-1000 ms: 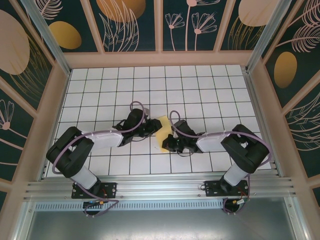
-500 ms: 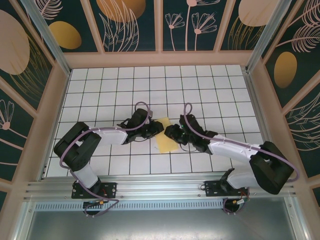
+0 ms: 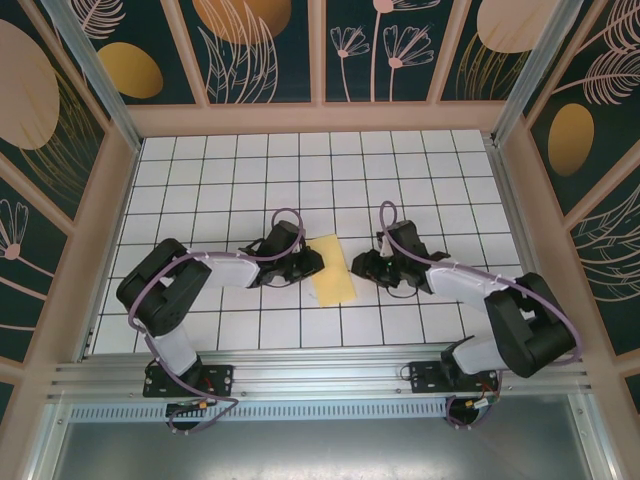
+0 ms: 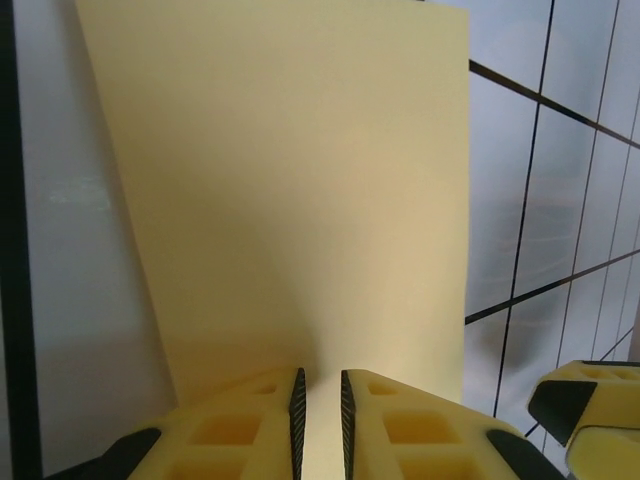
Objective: Fold a paper plane with a square sheet of paper (pick it up from the middle)
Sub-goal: Third fold the triangle at the center of the table.
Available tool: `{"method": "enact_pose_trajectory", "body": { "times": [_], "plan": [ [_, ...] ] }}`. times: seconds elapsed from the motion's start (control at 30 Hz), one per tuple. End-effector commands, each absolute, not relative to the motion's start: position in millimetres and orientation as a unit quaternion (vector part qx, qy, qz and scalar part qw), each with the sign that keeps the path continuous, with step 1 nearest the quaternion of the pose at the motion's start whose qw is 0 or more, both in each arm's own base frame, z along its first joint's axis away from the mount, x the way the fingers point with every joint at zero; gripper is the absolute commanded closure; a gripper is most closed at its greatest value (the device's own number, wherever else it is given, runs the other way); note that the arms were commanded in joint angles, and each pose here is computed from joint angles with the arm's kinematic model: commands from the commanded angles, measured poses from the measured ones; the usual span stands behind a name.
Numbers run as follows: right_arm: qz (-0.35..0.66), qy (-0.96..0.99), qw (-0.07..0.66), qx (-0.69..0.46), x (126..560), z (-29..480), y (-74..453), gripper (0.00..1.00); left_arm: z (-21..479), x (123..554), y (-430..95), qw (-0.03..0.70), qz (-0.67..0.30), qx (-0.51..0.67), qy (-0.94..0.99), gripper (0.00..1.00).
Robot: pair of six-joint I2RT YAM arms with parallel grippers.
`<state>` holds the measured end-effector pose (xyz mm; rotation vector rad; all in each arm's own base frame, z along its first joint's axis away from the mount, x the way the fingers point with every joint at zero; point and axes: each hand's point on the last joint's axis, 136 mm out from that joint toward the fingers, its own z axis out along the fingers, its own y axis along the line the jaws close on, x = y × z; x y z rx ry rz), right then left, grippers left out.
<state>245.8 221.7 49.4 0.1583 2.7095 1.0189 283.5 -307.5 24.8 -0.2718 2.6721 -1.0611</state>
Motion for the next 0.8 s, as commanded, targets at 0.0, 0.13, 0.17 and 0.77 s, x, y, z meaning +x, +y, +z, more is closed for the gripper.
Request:
{"method": "enact_pose_trajectory", "body": {
  "times": [0.0,0.13,0.17,0.77],
  "plan": [
    [0.365,0.925,0.105,0.015,249,50,232,0.58,20,284,-310,0.127,-0.352,-0.073,0.925,0.81],
    [0.383,0.919,0.091,-0.008,254,49,242,0.58,15,282,-309,0.126,-0.343,-0.061,0.929,0.81],
    [0.389,0.917,0.088,-0.012,255,49,244,0.58,14,282,-309,0.127,-0.341,-0.057,0.93,0.82],
    [0.43,0.901,0.054,-0.019,266,39,255,0.67,15,281,-323,0.127,-0.36,0.005,0.924,0.82]
  ]
}}
